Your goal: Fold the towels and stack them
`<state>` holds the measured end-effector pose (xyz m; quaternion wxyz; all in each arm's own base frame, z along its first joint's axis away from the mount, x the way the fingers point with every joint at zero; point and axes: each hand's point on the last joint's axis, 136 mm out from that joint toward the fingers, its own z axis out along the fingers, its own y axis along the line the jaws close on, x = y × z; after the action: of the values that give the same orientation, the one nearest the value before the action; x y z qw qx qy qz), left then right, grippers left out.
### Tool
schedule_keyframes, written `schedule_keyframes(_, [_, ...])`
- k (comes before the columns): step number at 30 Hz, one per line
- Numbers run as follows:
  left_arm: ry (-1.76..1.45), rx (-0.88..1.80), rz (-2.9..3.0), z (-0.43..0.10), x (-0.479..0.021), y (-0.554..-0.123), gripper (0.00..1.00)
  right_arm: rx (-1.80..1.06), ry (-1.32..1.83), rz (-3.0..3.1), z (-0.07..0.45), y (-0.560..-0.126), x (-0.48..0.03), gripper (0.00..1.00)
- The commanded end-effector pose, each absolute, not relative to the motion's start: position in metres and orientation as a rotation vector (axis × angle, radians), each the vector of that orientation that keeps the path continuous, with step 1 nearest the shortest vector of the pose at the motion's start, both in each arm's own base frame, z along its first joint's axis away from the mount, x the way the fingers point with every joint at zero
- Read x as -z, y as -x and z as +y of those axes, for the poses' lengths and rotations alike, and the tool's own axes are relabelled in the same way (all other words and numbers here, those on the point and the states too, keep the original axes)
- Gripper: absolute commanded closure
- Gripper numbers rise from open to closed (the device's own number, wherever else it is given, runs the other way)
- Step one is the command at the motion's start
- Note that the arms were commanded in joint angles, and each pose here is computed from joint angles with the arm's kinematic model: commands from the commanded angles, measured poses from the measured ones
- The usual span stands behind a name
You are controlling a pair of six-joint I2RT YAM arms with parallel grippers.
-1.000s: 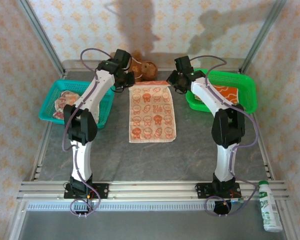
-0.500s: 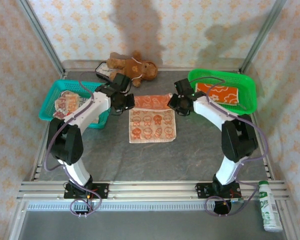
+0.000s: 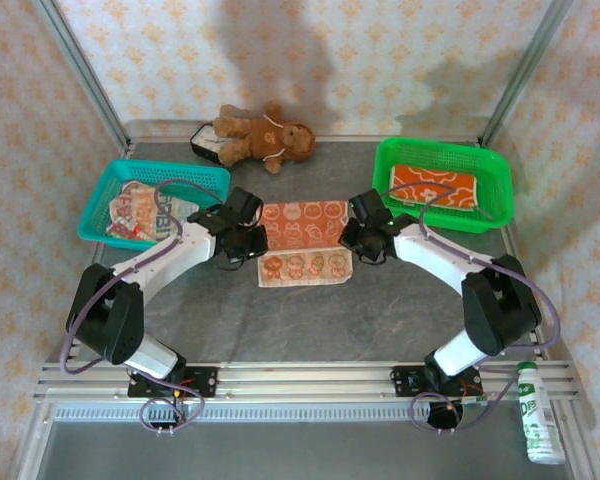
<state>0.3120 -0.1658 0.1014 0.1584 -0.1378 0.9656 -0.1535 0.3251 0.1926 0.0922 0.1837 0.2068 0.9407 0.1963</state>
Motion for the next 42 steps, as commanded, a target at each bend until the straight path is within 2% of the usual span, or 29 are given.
schedule_keyframes(1, [0.451,0.391,2.727,-0.156,-0.097,-0.311,1.0,-0.491,-0.631,2.597,0.18,-0.323,-0.093,0.91])
schedule_keyframes(8, [0.436,0.393,2.741,-0.162,-0.094,-0.302,1.0,-0.507,-0.634,2.595,0.182,-0.316,-0.093,0.91])
schedule_keyframes(22, [0.438,0.43,2.682,-0.153,-0.133,-0.286,1.0,-0.533,-0.59,2.564,0.185,-0.302,-0.121,0.91])
schedule_keyframes(42, [0.454,0.42,2.849,-0.181,-0.029,-0.253,1.0,-0.368,-0.61,2.756,0.177,-0.276,-0.021,0.9])
